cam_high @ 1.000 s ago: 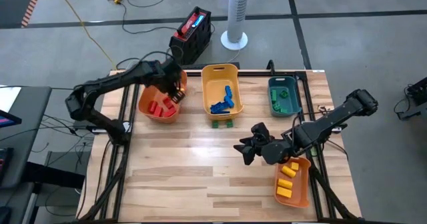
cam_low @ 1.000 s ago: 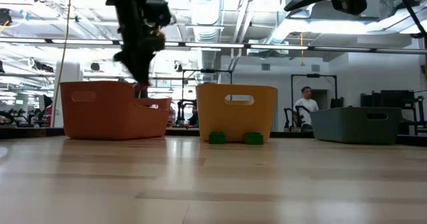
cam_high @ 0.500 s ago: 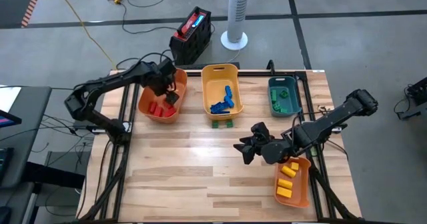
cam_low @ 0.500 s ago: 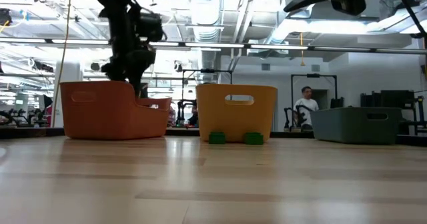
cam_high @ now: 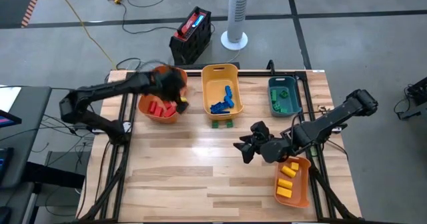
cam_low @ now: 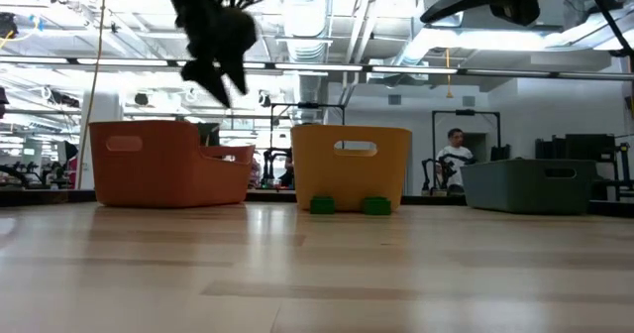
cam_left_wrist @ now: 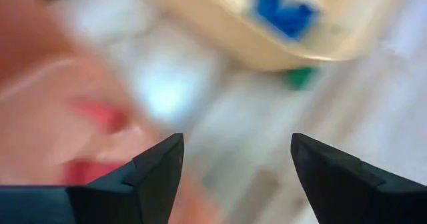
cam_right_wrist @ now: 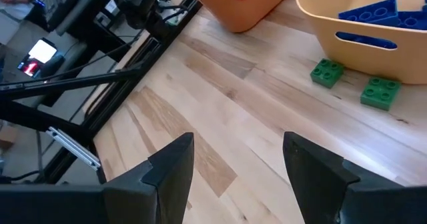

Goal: Sort blocks
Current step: Adjust the yellow bin

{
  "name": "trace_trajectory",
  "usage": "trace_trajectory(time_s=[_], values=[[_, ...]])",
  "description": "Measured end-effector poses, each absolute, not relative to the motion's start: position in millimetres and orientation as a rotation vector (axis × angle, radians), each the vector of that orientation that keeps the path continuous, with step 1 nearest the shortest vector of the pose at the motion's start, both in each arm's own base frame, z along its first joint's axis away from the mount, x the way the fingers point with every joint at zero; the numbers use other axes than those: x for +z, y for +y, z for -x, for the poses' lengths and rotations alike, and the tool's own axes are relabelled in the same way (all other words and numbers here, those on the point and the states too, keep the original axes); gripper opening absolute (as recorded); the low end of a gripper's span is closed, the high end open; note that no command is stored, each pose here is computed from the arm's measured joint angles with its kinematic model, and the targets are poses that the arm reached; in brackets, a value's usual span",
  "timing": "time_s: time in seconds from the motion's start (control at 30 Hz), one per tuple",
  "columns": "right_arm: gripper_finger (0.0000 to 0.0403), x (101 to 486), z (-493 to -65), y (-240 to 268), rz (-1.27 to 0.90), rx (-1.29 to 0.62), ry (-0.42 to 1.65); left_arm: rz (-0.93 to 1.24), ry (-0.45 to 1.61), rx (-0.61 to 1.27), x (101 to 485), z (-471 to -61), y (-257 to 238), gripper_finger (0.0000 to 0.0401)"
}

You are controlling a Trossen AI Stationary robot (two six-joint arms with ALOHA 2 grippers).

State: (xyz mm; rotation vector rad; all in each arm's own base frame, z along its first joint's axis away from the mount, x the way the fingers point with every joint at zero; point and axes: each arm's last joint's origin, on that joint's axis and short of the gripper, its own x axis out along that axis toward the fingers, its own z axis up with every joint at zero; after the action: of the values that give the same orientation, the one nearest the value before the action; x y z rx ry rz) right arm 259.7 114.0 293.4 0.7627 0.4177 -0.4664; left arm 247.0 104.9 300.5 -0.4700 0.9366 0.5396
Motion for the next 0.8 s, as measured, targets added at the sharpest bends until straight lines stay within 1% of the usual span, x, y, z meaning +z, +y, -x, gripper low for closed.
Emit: trace_trajectory(time_s=[0.1,0.17,0.3,0.43,0.57,0.7,0.8], values=[[0.024,291.6,-260.4,111.3,-0.751,-0.483,0.428,0.413,0.872,0.443,301.1,-271.4,69.1,0.026],[0.024,291.4,-260.8,109.9,-0.751,-0.489,0.428,0.351,0.824,0.431,299.9,-285.5,46.3,0.0255],[0.024,291.4,-261.6,107.7,-0.752,-0.499,0.424,0.306,0.719,0.506,291.9,-307.5,3.1,0.0251],[0.024,292.4,-260.6,108.2,-0.762,-0.547,0.367,0.305,0.615,0.604,276.6,-327.0,-24.5,0.0251],[0.024,295.9,-260.5,107.2,-0.762,-0.572,0.324,0.382,0.588,0.629,251.7,-347.2,-35.9,0.0251],[0.024,305.8,-262.3,107.2,-0.742,-0.554,0.315,0.536,0.58,0.768,221.8,-359.8,-28.0,0.0252],[0.024,312.0,-262.0,110.1,-0.716,-0.529,0.319,0.568,0.586,0.818,206.0,-366.7,-19.8,0.0261]])
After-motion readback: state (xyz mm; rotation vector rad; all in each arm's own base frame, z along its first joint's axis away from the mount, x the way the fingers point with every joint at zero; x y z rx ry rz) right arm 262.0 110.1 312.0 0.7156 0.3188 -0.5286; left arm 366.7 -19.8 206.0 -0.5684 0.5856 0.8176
